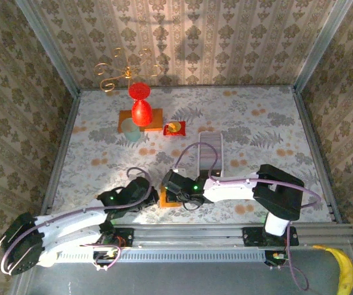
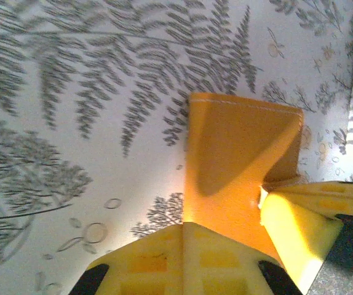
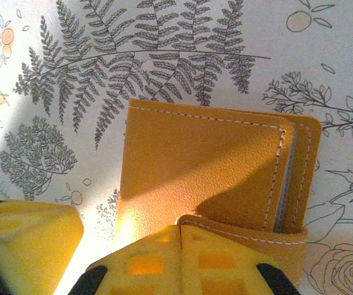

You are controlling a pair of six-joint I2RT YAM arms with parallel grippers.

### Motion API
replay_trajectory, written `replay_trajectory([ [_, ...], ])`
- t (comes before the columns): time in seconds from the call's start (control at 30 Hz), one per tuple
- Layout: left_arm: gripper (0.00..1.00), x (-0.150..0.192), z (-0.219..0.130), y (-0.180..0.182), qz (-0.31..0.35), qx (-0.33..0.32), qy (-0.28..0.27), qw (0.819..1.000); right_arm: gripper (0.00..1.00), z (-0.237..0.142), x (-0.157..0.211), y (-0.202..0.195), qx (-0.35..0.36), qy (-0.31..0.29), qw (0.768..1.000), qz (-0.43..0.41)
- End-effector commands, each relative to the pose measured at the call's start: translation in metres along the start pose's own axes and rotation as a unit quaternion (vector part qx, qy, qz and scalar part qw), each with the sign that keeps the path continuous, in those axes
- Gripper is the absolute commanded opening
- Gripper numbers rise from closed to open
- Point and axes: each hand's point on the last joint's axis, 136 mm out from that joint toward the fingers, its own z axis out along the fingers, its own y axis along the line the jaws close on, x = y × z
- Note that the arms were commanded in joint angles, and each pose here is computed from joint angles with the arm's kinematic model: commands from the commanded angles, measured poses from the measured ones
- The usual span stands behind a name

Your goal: Put the credit cards into the card holder

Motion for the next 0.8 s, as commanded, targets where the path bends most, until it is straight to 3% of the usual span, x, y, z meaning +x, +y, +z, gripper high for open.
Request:
replay_trajectory([
  [0.0, 0.0, -0.002, -0.008, 0.032, -0.01, -0.055, -0.011, 0.998, 0.0, 0.015, 0.061, -0.098, 0.183, 0.098, 0.977, -0.046],
  [0.1, 0.07, -0.013, -0.02, 0.038, -0.001, -0.069, -0.034, 0.997, 0.0, 0.011, 0.052, -0.087, 0.163, 0.078, 0.982, -0.048],
  [0.2, 0.23, -0.028, -0.031, 0.041, 0.008, -0.082, -0.061, 0.995, 0.0, 0.002, 0.029, -0.056, 0.101, 0.031, 0.993, -0.049],
  [0.43, 0.64, -0.078, -0.064, 0.031, 0.045, -0.1, -0.148, 0.983, 0.32, -0.033, -0.029, 0.028, -0.057, -0.064, 0.994, -0.06],
  [0.47, 0.76, -0.085, -0.068, 0.029, 0.048, -0.103, -0.158, 0.981, 0.35, -0.039, -0.033, 0.036, -0.077, -0.071, 0.993, -0.063],
  [0.5, 0.98, -0.093, -0.073, 0.026, 0.05, -0.105, -0.169, 0.979, 0.37, -0.046, -0.037, 0.043, -0.093, -0.078, 0.99, -0.066],
  [0.6, 1.0, -0.115, -0.092, 0.02, 0.047, -0.112, -0.198, 0.973, 0.44, -0.07, -0.049, 0.044, -0.101, -0.103, 0.986, -0.08],
  [0.67, 0.99, -0.13, -0.105, 0.016, 0.049, -0.113, -0.224, 0.967, 0.46, -0.089, -0.06, 0.035, -0.092, -0.138, 0.982, -0.089],
  [0.77, 1.0, -0.152, -0.12, 0.001, 0.082, -0.096, -0.279, 0.952, 0.57, -0.124, -0.083, 0.013, -0.068, -0.215, 0.968, -0.109],
])
